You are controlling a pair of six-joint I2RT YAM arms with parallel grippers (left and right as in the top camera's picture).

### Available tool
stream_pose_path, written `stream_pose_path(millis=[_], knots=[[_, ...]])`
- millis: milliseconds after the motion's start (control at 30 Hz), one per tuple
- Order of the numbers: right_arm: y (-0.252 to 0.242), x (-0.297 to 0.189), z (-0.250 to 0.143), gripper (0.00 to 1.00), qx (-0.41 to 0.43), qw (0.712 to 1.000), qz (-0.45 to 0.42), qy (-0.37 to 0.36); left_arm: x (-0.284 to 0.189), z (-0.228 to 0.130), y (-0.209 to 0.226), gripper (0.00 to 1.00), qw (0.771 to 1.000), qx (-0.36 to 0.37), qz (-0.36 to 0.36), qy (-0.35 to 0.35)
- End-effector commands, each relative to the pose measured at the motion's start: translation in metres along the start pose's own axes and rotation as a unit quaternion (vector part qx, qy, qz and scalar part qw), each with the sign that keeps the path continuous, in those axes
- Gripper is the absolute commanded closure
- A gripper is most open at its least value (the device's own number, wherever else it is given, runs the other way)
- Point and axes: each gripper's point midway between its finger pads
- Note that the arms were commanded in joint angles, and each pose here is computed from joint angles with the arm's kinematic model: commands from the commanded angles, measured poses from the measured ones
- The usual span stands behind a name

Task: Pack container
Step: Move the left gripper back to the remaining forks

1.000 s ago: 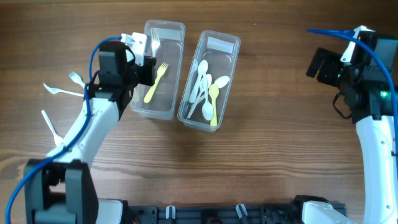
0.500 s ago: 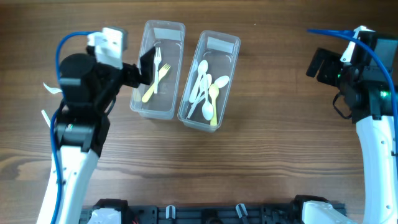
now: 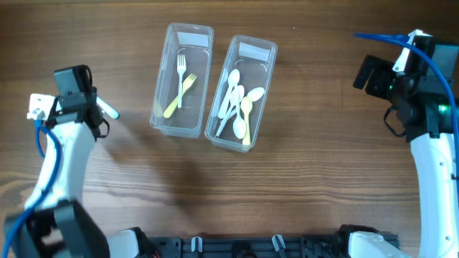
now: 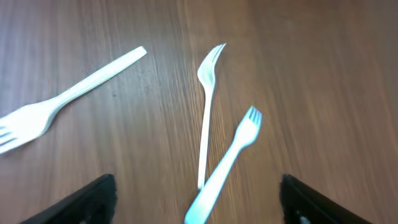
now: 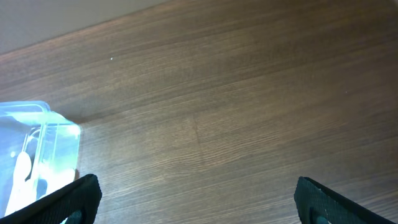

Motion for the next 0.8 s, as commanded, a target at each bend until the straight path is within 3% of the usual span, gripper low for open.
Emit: stream_pose_path(millis=[0,333,400,567,700,767], knots=[[-0.001,-0.002,0.003,0.00,-0.009,1.000,-0.006,-0.008,0.042,-0.011,0.015,0.28,0.998,-0.038,0.032,0.027],[-0.001,-0.002,0.003,0.00,-0.009,1.000,-0.006,-0.007,0.107,-0.026,0.028,0.49,0.997,-0.052,0.051,0.037],[-0.001,-0.002,0.003,0.00,-0.009,1.000,-0.006,-0.008,0.115,-0.030,0.014,0.57,0.999,-0.011,0.016,0.047],[-0.001,-0.002,0.003,0.00,-0.009,1.000,-0.006,-0.007,0.118,-0.025,0.002,0.45,0.999,0.019,-0.010,0.035],[-0.001,-0.002,0.003,0.00,-0.009,1.000,-0.006,-0.008,0.120,-0.028,0.004,0.48,0.999,0.021,-0.007,0.038],[-0.001,-0.002,0.003,0.00,-0.009,1.000,-0.006,-0.007,0.127,-0.033,0.006,0.44,0.999,0.023,-0.004,0.043]])
Point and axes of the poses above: each gripper's point midway between its finger pads, its own x axis out along the fingers, its own y axis along the line the jaws close on, z = x × y, and after that the axes turned 15 degrees about x, right-handed
